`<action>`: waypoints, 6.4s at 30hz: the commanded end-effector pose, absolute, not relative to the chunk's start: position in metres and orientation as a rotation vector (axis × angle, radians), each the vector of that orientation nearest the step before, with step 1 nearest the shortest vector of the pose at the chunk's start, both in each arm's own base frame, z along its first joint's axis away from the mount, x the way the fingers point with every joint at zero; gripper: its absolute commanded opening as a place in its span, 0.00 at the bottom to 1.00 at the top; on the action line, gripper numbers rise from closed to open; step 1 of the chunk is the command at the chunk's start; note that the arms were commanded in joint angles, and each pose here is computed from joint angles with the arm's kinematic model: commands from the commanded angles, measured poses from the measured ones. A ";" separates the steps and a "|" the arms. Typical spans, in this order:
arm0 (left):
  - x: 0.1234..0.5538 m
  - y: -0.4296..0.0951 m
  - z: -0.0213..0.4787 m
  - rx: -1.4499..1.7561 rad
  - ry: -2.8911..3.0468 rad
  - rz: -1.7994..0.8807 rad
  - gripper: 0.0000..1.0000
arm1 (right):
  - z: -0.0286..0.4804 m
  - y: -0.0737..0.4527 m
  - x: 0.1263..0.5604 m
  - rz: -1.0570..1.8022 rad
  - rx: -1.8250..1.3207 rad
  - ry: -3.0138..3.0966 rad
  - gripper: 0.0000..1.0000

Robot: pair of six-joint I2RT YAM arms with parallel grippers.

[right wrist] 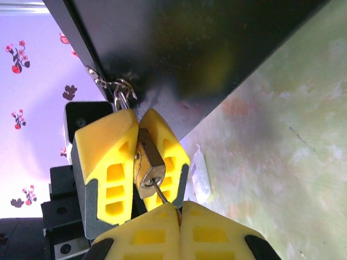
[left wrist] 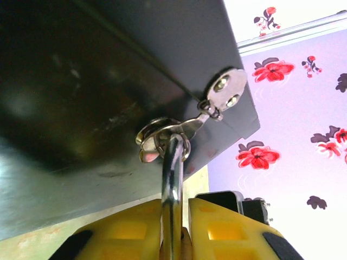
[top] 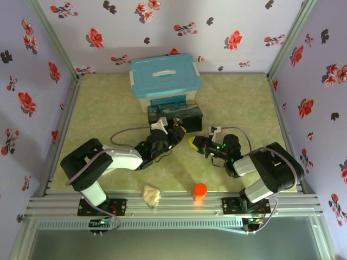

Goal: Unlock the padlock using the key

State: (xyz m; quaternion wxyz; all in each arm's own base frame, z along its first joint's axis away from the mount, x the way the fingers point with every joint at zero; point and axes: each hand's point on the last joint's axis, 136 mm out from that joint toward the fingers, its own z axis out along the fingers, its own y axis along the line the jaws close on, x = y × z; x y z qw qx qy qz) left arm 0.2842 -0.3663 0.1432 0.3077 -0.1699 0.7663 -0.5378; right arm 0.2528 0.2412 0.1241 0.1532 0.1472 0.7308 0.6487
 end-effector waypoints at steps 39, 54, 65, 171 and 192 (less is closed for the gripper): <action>0.266 -0.387 0.153 -0.473 2.053 -1.366 0.00 | 0.124 0.216 0.238 1.550 0.828 1.845 0.00; 0.264 -0.385 0.116 -0.541 2.152 -1.318 0.00 | 0.116 0.148 0.221 1.200 0.875 1.829 0.00; 0.281 -0.393 0.130 -0.755 2.002 -1.441 0.00 | 0.115 0.146 0.237 1.164 0.956 1.767 0.00; 0.306 -0.446 0.142 -0.966 1.851 -1.594 0.00 | 0.116 0.145 0.266 0.973 1.052 1.631 0.00; 0.304 -0.457 0.145 -0.970 1.851 -1.644 0.00 | 0.120 0.150 0.271 1.006 1.011 1.595 0.00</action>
